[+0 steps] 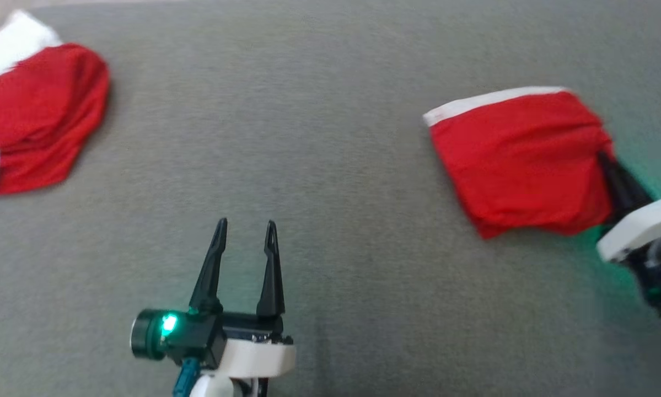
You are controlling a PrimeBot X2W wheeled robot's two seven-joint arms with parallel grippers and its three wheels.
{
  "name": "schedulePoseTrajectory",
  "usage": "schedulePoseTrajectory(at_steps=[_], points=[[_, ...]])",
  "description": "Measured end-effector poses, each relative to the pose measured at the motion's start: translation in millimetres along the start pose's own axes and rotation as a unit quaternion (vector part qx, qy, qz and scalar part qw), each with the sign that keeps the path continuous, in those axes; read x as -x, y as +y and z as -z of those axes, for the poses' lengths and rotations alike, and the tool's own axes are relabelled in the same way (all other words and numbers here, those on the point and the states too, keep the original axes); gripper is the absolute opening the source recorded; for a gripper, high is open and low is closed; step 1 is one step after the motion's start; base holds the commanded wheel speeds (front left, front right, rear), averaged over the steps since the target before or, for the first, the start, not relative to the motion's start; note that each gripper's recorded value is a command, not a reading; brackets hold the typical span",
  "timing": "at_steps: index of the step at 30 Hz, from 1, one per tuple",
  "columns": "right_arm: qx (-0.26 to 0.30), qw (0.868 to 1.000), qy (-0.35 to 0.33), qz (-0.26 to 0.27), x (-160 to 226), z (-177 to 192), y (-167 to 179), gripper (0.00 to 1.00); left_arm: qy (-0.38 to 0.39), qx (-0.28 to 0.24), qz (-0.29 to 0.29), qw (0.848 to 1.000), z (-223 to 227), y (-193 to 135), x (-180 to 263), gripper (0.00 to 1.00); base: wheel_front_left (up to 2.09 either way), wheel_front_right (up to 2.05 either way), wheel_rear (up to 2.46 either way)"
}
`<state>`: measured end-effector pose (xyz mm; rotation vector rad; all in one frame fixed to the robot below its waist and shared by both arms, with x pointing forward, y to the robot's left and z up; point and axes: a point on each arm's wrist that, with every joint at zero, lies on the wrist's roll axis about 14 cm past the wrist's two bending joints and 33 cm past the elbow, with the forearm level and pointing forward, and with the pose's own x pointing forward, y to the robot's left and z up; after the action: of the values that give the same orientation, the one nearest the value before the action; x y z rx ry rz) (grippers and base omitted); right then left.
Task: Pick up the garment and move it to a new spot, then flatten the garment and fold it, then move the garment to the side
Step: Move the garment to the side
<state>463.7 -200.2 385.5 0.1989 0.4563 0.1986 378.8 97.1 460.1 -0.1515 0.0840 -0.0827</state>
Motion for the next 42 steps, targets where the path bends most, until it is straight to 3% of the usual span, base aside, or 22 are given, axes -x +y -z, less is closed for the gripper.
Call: schedulePoseTrajectory(at_steps=[10,20,21,22,24,30,37,42], points=[[0.086,0.987,0.028,0.136,41,-27,-132,0.00,0.009,0.002,0.067,0.998,18,-35,-48,1.00,0.00,0.00,0.00],[0.146,0.957,0.047,0.248,70,-56,-223,0.03,0.031,0.013,0.102,0.994,52,-54,-87,1.00,0.00,0.00,0.00],[0.149,0.954,0.049,0.255,71,-56,-228,0.85,0.033,0.014,0.105,0.994,55,-55,-89,1.00,0.00,0.00,0.00],[0.154,0.951,0.054,0.261,72,-54,-232,1.00,0.035,0.014,0.106,0.994,57,-55,-91,1.00,0.00,0.00,0.00],[0.166,0.946,0.061,0.270,74,-53,-238,1.00,0.035,0.013,0.104,0.994,58,-54,-92,1.00,0.00,0.00,0.00],[0.168,0.953,0.044,0.248,60,-46,-213,1.00,0.024,0.005,0.100,0.995,45,-51,-89,1.00,0.00,0.00,0.00],[0.123,0.981,-0.001,0.151,39,-13,-121,1.00,0.016,0.007,0.080,0.997,25,-41,-63,1.00,0.00,0.00,0.00],[0.098,0.992,-0.025,0.068,36,10,-44,1.00,0.011,0.001,0.058,0.998,13,-28,-39,1.00,0.00,0.00,0.00]])
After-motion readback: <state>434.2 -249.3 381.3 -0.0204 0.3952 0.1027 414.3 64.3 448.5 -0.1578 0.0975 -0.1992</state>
